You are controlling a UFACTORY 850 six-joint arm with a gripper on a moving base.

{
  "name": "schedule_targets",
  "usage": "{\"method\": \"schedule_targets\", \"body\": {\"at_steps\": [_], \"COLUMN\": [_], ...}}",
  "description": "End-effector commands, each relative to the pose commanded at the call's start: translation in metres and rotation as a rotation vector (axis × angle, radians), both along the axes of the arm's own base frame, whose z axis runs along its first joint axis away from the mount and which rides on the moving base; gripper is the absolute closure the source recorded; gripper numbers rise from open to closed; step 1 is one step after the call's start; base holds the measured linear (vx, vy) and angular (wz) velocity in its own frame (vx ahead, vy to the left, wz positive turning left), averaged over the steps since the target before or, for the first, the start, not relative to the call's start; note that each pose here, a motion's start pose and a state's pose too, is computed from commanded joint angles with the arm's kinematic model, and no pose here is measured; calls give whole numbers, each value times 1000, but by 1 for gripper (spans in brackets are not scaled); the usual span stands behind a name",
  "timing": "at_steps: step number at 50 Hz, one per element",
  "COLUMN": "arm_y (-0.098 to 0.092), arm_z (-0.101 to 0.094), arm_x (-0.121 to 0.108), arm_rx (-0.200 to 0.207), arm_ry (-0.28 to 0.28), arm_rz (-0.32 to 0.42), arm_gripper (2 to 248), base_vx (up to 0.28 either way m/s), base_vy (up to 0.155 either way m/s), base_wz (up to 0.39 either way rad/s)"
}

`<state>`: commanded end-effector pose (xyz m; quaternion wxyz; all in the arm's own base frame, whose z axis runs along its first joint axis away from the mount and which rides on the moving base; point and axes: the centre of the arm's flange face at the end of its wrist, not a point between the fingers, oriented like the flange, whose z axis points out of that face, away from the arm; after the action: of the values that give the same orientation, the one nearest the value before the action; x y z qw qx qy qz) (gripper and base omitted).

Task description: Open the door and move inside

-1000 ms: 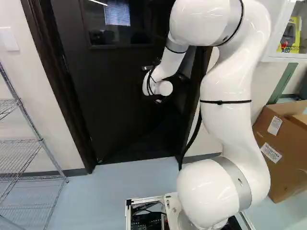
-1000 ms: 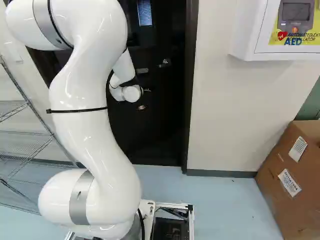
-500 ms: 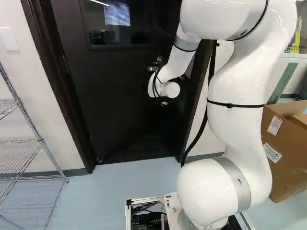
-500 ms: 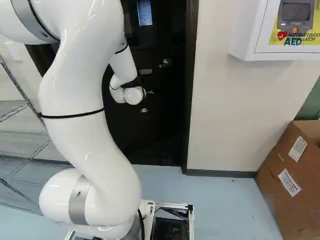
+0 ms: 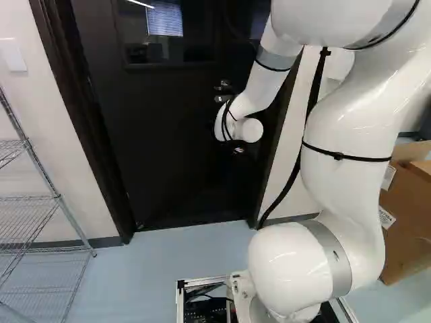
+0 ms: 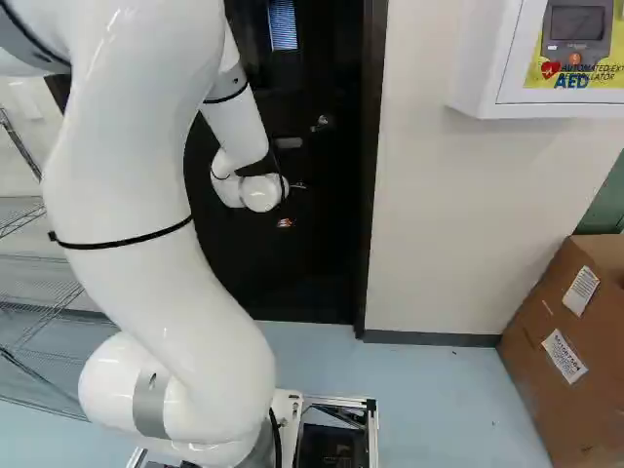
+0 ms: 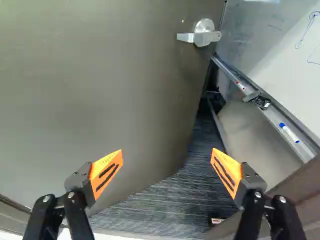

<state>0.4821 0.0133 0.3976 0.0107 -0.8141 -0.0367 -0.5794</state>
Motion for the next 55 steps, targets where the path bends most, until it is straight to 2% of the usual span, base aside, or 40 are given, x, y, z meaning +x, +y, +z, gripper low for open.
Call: {"method": "schedule_targets", "body": {"at_steps": [27,38,55], "arm_y": [-25,-29,-27], "arm_z": [2,2,2], "arm_x": [-48,-66,-72], "arm_rx": [0,-12,-31], "arm_ry": [9,10,11], "arm_rz": [-54,-44,-6], "arm_gripper": [3,3,3], "base_vx": [0,0,0], "base_vy": [0,0,0], "base_wz": [0,0,0]}}
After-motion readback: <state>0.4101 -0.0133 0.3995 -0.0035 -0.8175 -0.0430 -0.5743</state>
